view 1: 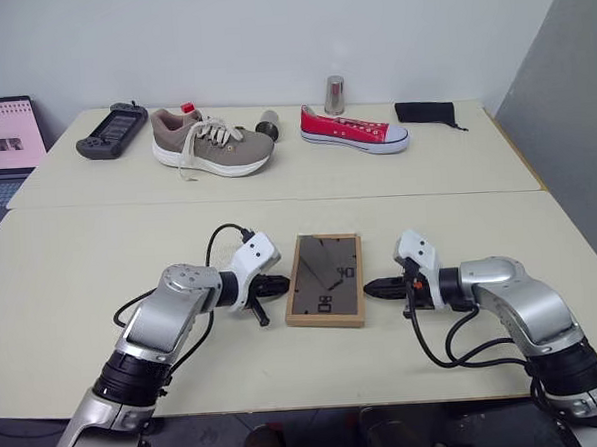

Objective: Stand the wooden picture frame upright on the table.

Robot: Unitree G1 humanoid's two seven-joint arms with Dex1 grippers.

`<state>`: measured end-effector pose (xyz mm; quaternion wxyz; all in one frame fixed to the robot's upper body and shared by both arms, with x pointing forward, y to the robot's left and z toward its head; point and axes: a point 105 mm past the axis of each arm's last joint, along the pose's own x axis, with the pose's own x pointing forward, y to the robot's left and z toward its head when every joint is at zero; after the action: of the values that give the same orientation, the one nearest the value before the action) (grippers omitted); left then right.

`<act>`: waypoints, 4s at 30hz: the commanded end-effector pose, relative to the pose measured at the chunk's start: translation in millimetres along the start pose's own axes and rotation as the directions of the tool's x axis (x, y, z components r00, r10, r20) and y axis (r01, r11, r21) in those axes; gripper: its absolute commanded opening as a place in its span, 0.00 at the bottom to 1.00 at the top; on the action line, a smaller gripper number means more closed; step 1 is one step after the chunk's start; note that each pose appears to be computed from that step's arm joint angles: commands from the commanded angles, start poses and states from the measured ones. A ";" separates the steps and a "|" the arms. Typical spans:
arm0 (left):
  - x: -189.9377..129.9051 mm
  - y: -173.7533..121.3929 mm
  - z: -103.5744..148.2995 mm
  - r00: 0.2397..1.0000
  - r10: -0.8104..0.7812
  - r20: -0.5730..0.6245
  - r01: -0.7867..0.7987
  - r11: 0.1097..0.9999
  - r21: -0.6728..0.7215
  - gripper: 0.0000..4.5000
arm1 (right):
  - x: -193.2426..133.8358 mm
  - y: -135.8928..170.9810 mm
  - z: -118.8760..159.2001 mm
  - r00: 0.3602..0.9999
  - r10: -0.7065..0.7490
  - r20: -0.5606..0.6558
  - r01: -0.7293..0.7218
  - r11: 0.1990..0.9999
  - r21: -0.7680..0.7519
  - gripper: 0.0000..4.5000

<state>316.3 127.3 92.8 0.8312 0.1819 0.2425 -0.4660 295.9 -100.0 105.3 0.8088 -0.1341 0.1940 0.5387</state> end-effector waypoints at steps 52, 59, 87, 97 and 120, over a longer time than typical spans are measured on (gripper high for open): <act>-108.9 1.9 -13.6 0.970 -0.054 0.238 0.215 0.647 -0.732 0.59 | -28.8 -39.0 1.4 0.999 -0.044 -0.005 0.043 0.997 -0.070 0.00; -95.9 7.3 -7.5 0.962 -0.068 0.263 0.247 0.619 -0.746 0.93 | -30.7 -41.7 -4.8 0.997 -0.077 -0.015 0.076 0.995 -0.058 0.00; -3.0 -10.1 -6.0 0.926 -0.332 0.181 0.348 0.563 -0.750 1.00 | -10.2 -28.4 -8.9 0.996 -0.079 -0.034 0.077 0.995 -0.062 0.00; -1.6 -24.6 -6.3 0.899 -0.401 0.178 0.384 0.522 -0.762 1.00 | -6.7 -26.4 -7.8 0.996 -0.083 -0.031 0.081 0.995 -0.059 0.00; -2.5 -40.6 -3.9 0.872 -0.450 0.192 0.431 0.521 -0.737 1.00 | 19.8 -21.5 8.0 0.995 -0.092 0.030 0.093 0.995 -0.023 0.00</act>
<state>290.2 114.2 97.3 0.6999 -0.2460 0.4368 -0.5089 319.8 -94.6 89.6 0.8307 -0.1402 0.1966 0.5016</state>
